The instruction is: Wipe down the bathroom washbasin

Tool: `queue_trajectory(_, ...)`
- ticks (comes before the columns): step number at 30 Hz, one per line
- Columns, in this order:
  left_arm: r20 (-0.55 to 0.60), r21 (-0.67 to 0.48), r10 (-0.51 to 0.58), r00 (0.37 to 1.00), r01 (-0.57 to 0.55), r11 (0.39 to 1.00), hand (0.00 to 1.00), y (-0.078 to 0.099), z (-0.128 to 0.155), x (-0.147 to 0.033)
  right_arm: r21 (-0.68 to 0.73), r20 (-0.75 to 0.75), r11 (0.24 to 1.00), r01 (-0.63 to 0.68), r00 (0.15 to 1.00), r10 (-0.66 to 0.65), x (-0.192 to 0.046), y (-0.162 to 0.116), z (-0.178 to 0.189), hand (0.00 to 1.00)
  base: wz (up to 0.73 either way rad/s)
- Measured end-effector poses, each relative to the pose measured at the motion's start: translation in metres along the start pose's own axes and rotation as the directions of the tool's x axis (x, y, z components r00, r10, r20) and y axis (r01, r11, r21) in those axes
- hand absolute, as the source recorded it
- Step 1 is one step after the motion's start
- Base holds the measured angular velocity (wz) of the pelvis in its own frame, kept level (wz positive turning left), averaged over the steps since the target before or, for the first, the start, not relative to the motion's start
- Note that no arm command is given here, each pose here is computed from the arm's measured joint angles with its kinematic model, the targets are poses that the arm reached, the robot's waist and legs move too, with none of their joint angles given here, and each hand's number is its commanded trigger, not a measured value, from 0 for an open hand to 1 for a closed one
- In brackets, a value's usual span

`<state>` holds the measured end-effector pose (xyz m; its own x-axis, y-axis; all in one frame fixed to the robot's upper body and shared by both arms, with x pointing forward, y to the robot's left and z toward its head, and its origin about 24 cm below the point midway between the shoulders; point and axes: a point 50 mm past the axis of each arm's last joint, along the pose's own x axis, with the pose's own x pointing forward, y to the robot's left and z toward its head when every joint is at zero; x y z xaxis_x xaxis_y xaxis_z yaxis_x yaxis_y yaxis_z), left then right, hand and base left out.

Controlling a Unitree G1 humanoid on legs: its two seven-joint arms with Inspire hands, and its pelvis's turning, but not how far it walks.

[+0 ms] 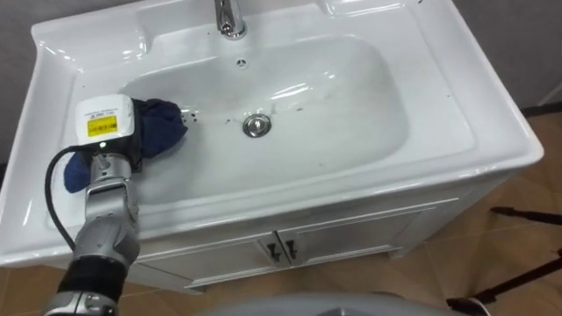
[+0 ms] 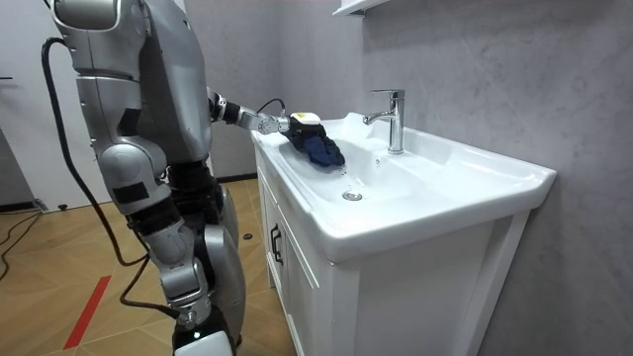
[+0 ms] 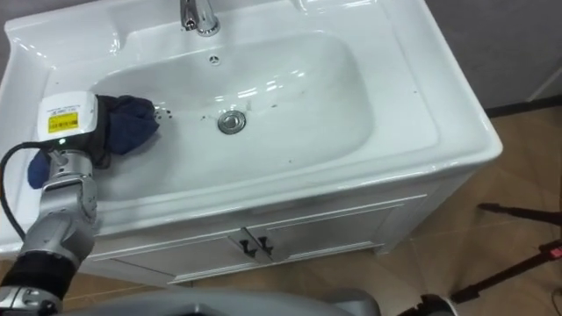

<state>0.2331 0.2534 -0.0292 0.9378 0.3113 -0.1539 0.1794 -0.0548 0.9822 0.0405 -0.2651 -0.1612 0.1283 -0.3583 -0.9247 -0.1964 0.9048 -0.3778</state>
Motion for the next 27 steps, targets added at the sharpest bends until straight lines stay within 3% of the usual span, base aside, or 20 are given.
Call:
queue_trajectory(10,0.107,-0.004,-0.099,0.989,0.100,0.995,1.00,-0.007,0.036,-0.005,0.042,-0.016,0.999,-0.016,1.000,0.017,0.000,0.004,-0.002,0.00,-0.03)
queue_trajectory(20,0.038,-0.070,-0.093,0.995,0.095,0.993,1.00,0.015,0.045,0.055,0.207,0.107,0.978,-0.018,0.994,-0.004,0.000,-0.008,0.053,0.00,-0.18)
queue_trajectory(27,-0.070,-0.172,-0.070,0.995,0.057,0.983,1.00,0.033,0.033,0.076,0.240,0.106,0.970,-0.023,0.994,-0.003,-0.001,-0.009,0.064,0.00,-0.17)
